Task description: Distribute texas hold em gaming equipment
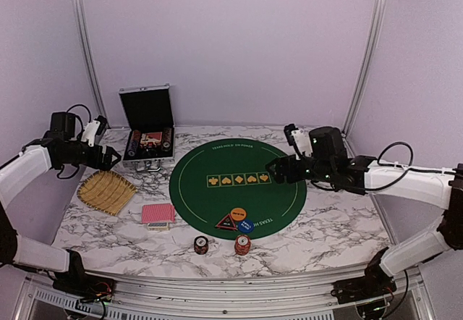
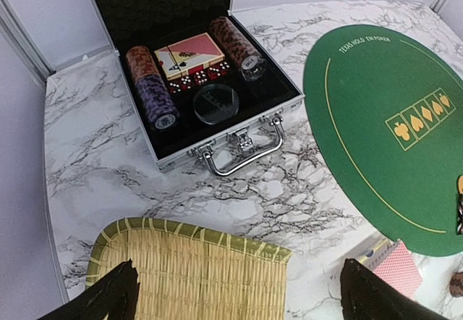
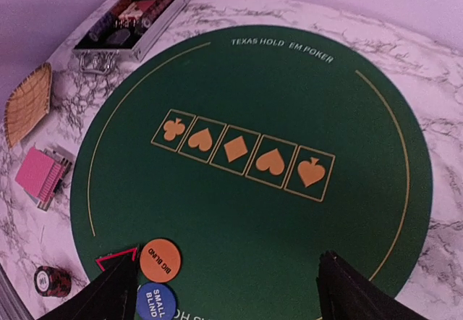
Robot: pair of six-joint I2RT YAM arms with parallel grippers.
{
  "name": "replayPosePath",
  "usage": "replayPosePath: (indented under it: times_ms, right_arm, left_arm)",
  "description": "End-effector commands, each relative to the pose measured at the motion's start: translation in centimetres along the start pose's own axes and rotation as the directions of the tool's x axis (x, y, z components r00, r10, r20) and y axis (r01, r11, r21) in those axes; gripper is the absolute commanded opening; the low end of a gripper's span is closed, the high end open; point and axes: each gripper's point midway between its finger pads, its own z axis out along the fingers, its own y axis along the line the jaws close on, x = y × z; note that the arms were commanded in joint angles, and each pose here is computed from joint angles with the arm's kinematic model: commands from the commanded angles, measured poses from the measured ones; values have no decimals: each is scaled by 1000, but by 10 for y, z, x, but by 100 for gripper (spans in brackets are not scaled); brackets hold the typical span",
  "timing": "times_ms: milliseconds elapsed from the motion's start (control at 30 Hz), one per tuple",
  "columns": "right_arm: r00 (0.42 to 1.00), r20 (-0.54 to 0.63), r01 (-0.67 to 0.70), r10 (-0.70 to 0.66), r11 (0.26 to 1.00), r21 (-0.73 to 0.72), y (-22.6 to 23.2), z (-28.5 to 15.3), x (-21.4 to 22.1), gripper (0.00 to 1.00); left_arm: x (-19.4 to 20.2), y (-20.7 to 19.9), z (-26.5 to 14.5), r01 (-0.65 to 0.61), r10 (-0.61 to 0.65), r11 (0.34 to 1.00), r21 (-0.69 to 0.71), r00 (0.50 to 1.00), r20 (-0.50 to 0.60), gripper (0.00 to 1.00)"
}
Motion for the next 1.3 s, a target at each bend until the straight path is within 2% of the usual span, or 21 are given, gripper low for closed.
replayPosePath:
  times_ms: [0, 133, 267, 467, 733, 900, 1267]
  right_arm:
    - [967, -221, 122, -129, 991, -46, 43, 23, 50, 81]
    - [908, -354, 195, -224, 974, -117, 77, 44, 79, 71]
    - [869, -409, 232, -278, 960, -159, 104, 58, 90, 65]
    - [811, -493, 235, -316, 947, -219, 135, 69, 109, 64]
    - [744, -573, 270, -345, 939, -215, 143, 72, 137, 63]
    - [703, -610, 287, -364, 931, -225, 145, 70, 156, 59]
    - [679, -637, 293, -365, 930, -221, 142, 73, 169, 48]
  left_arm:
    - [12, -16, -11, -40, 45, 997, 72, 996, -73, 99]
    - [11, -16, -11, -47, 53, 996, 71, 995, -82, 99]
    - [0, -17, -12, -42, 47, 996, 79, 997, -63, 99]
    - [-16, -20, -14, -55, 58, 995, 87, 998, -35, 99]
    - [-26, -21, -18, -65, 66, 994, 90, 998, -12, 99]
    - [-31, -21, -18, -61, 62, 993, 96, 998, -6, 99]
    - [-43, -23, -25, -71, 68, 992, 104, 997, 27, 99]
